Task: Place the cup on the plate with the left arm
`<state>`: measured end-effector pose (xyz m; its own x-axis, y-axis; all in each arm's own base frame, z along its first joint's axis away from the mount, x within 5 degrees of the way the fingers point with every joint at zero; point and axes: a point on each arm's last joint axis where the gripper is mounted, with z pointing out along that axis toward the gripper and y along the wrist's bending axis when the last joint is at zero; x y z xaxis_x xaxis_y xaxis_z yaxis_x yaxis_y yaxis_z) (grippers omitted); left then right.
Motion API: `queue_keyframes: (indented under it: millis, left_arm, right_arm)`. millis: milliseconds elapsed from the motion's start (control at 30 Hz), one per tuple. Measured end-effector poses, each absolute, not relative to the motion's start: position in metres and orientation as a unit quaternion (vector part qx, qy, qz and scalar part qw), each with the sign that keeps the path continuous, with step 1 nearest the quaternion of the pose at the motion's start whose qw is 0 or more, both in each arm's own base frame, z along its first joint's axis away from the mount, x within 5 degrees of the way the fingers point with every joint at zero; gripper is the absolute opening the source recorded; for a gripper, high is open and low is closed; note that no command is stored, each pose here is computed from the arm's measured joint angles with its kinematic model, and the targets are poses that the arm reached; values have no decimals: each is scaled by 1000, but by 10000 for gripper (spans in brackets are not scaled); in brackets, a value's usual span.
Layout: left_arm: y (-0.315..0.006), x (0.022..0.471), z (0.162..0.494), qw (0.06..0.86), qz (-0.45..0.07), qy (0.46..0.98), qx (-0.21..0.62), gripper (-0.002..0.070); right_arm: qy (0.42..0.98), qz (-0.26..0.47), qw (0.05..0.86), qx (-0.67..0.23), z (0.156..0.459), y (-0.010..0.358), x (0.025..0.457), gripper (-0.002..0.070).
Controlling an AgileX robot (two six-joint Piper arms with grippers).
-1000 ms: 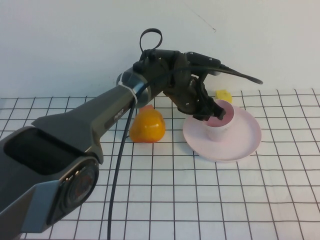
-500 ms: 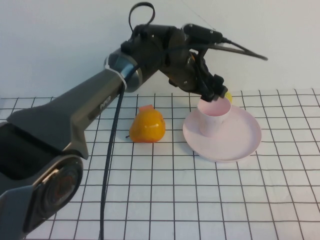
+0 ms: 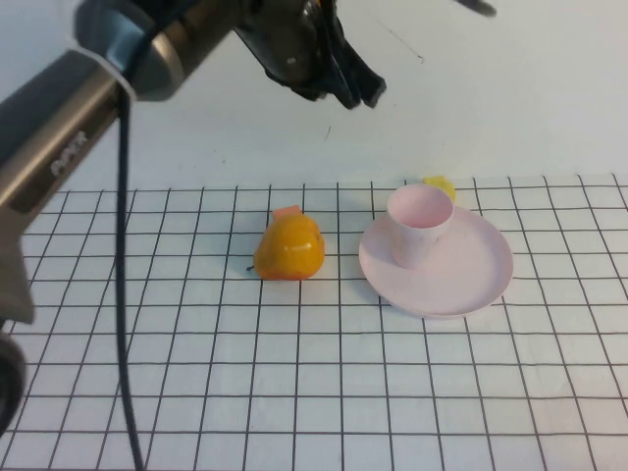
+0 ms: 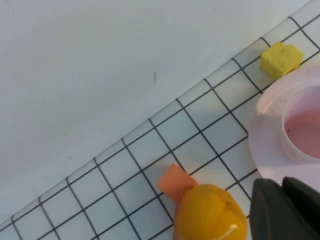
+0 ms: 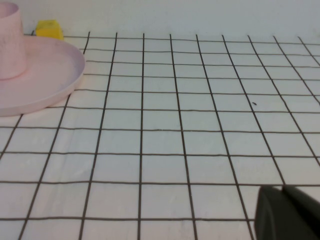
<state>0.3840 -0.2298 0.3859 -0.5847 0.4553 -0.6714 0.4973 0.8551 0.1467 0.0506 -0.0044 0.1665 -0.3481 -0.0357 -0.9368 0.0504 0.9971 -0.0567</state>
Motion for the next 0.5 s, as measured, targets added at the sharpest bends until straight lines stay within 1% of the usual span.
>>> queue_keyframes:
  millis: [100, 200, 267, 367, 500]
  left_arm:
    - [-215, 364, 419, 391, -35, 887, 241, 6]
    - [-199, 338, 454, 423, -58, 878, 215, 4]
    - [-189, 317, 477, 442, -83, 870, 202, 3]
    - [-176, 289, 501, 460, -122, 858, 193, 1]
    - [-161, 260, 523, 469, -147, 850, 190, 0]
  right_arm:
    - [820, -38, 571, 4, 166, -4, 51, -2]
    - [820, -38, 571, 4, 166, -4, 51, -2]
    - [820, -38, 571, 4, 166, -4, 51, -2]
    - [820, -38, 571, 4, 166, -4, 51, -2]
    - [820, -38, 571, 4, 166, -4, 51, -2]
